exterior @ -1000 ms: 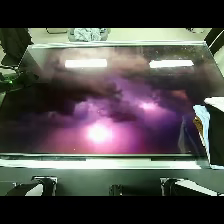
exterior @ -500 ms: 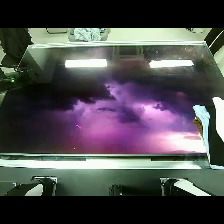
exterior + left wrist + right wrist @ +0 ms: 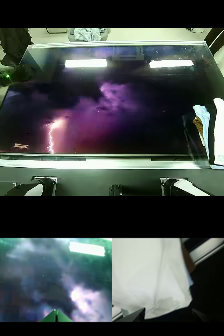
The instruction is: Fold the shirts.
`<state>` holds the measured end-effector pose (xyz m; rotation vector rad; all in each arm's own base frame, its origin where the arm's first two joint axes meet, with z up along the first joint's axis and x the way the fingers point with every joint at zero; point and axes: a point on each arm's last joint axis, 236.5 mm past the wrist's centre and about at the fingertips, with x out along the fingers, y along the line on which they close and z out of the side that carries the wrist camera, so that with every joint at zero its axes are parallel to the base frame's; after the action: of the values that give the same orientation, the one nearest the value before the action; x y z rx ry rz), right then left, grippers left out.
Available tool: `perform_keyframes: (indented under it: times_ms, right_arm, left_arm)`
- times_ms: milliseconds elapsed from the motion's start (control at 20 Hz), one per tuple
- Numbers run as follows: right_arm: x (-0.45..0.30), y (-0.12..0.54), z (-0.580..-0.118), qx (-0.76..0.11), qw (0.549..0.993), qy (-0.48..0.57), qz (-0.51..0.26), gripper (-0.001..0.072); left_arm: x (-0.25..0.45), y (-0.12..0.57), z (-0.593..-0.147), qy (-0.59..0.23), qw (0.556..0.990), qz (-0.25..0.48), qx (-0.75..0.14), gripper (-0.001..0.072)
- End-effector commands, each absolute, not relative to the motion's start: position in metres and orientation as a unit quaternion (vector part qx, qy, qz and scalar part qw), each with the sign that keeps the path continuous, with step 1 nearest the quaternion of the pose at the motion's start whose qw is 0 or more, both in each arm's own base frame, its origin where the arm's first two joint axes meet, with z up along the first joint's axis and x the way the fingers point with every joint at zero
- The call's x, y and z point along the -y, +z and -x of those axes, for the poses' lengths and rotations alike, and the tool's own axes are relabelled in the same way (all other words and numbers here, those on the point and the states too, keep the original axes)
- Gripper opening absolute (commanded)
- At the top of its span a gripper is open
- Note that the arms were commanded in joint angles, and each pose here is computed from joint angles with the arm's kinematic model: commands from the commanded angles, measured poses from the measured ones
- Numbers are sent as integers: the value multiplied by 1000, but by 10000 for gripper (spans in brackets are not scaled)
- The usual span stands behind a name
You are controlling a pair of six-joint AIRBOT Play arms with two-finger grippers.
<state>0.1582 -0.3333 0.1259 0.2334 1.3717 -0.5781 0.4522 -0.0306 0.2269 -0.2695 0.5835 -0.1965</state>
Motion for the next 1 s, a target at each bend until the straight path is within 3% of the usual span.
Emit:
perform_keyframes:
  times_ms: [0, 100, 250, 300, 350, 400, 500, 600, 950]
  right_arm:
    - [355, 248, -257, -411, 872, -264, 17, 701]
    - [309, 301, -324, -315, 925, -204, 64, 700]
    - [187, 267, -382, -369, 926, -36, 67, 689]
    - [146, 235, -388, -420, 905, 21, 67, 689]
    - [107, 203, -386, -472, 876, 75, 59, 690]
    - [68, 169, -378, -522, 841, 131, 52, 691]
    - [9, 113, -361, -583, 784, 207, 56, 691]
    - [-23, 69, -351, -611, 753, 237, 60, 693]
    - [-22, 44, -364, -605, 766, 201, 85, 698]
  left_arm:
    - [39, 272, -451, -116, 950, 113, -265, 25]
    - [35, 270, -457, -91, 948, 80, -295, 25]
    - [13, 190, -451, -9, 901, 11, -434, 51]
    - [12, 155, -437, 10, 868, 18, -496, 307]
    - [18, 122, -417, 17, 829, 37, -558, 643]
    - [26, 91, -390, 3, 783, 36, -621, 714]
    - [32, 51, -351, -1, 739, 29, -673, 715]
    - [38, 27, -331, 8, 746, 42, -664, 715]
    - [46, 10, -319, 18, 762, 62, -645, 715]
